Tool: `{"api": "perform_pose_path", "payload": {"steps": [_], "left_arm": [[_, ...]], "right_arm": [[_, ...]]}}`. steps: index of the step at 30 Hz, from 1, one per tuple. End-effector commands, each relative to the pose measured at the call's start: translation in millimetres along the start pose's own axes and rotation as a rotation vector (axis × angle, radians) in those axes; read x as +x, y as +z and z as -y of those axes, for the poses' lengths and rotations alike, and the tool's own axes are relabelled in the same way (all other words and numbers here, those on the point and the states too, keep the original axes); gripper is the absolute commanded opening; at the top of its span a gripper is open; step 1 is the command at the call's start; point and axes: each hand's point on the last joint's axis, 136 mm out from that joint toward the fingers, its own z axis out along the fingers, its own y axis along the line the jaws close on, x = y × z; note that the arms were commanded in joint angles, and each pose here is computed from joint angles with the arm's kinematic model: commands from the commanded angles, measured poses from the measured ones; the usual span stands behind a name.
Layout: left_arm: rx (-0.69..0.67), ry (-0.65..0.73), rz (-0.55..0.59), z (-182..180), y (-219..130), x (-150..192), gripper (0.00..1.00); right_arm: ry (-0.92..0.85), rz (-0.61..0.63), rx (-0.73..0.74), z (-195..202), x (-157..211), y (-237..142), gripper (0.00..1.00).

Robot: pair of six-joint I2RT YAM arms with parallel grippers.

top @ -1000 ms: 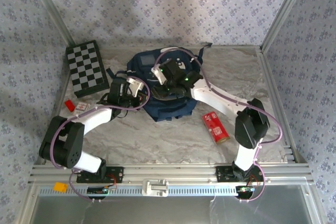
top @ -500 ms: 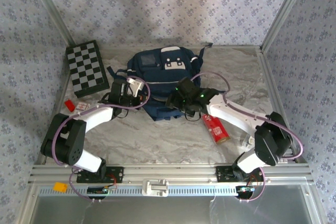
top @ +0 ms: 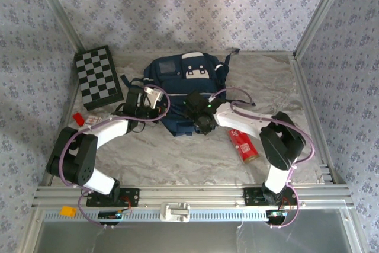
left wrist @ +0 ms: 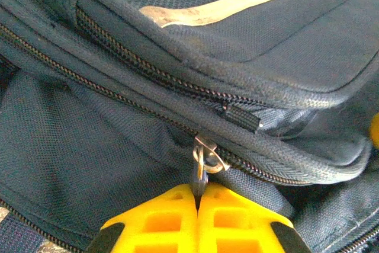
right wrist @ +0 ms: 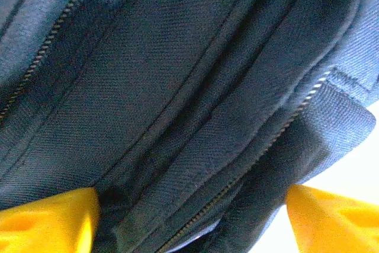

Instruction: Pack the student bag

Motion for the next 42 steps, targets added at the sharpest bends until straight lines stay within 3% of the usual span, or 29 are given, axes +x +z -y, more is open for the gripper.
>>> {"api": "perform_pose_path", "payload": {"steps": [1,8,11,27,34,42], "left_arm": [[-0.009,0.054,0.054,3.3,-1.7,-24.1,0.0],[-0.087,0.098,0.023,-9.6,-5.3,-16.7,0.0],[-0.124,0.091,0.026,-19.3,-7.0,-17.3,0.0],[-0.22,-0.067,-0.006,-61.8,8.5,-35.7,0.0],[-0.305,-0.081,-0.017,-82.7,8.0,-39.5,0.0],[-0.295,-0.166,0.011,-86.8,0.3,-46.9,0.0]], "right_arm": [[0.014,0.035,0.103,21.3,-4.0,9.4,0.68],[-0.115,-0.003,0.149,39.0,-12.1,10.7,0.14],[-0.178,-0.001,0.105,35.8,-20.9,7.1,0.0],[-0.43,-0.148,-0.056,47.1,-32.1,-8.4,0.0],[-0.45,-0.134,-0.046,59.5,-38.4,-18.0,0.0],[-0.563,-0.184,-0.075,41.8,-15.1,-17.0,0.0]]}}
